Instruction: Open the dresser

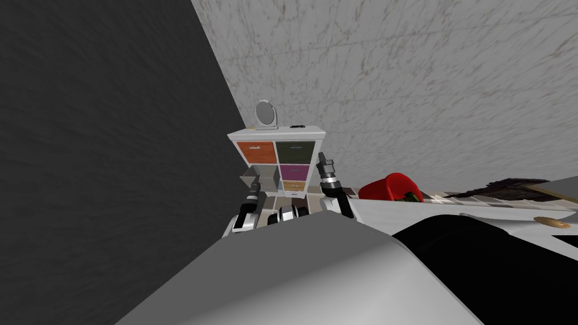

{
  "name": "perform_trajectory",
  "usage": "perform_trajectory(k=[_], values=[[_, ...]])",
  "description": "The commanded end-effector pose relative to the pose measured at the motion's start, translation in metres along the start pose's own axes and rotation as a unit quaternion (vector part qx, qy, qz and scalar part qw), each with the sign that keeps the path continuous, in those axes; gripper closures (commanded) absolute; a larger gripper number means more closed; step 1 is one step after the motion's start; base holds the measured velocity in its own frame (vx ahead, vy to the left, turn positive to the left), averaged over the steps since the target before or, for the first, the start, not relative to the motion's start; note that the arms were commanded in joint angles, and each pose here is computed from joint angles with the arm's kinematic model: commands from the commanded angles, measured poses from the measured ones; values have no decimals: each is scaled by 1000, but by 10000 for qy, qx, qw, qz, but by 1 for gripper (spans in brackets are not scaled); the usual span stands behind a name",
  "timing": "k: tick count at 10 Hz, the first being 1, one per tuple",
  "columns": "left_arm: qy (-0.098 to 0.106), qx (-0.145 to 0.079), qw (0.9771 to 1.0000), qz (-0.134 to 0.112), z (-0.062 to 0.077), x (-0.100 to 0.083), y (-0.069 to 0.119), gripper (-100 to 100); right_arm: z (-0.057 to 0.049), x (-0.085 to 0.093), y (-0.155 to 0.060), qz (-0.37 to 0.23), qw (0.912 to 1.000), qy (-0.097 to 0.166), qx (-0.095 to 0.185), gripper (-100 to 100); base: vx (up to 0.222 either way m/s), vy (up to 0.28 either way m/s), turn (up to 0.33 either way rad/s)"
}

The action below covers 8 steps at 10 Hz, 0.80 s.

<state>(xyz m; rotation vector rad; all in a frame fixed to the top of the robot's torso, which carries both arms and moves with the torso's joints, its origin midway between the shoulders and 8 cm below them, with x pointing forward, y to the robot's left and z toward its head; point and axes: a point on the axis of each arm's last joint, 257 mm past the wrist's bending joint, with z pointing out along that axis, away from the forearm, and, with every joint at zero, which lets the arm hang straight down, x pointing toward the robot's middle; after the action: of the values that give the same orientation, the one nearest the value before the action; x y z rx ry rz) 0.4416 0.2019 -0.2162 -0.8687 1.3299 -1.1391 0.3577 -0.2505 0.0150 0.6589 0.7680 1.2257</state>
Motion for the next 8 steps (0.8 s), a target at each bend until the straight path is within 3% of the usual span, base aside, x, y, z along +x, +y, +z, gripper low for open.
perform_trajectory(k=[1, 2, 3, 8], values=[[-9, 24, 10000, 2, 0, -4, -17, -100, 0, 0, 0, 0, 10000, 0, 0, 0, -7, -3, -10], [14, -73, 10000, -8, -3, -1, -6, -100, 0, 0, 0, 0, 10000, 0, 0, 0, 0, 0, 0], [19, -106, 9999, -14, -4, -1, -4, 0, 0, 0, 0, 0, 10000, 0, 0, 0, 0, 0, 0], [25, -182, 9998, -14, -6, -1, 2, 0, 0, 0, 0, 0, 10000, 0, 0, 0, 0, 0, 0]])
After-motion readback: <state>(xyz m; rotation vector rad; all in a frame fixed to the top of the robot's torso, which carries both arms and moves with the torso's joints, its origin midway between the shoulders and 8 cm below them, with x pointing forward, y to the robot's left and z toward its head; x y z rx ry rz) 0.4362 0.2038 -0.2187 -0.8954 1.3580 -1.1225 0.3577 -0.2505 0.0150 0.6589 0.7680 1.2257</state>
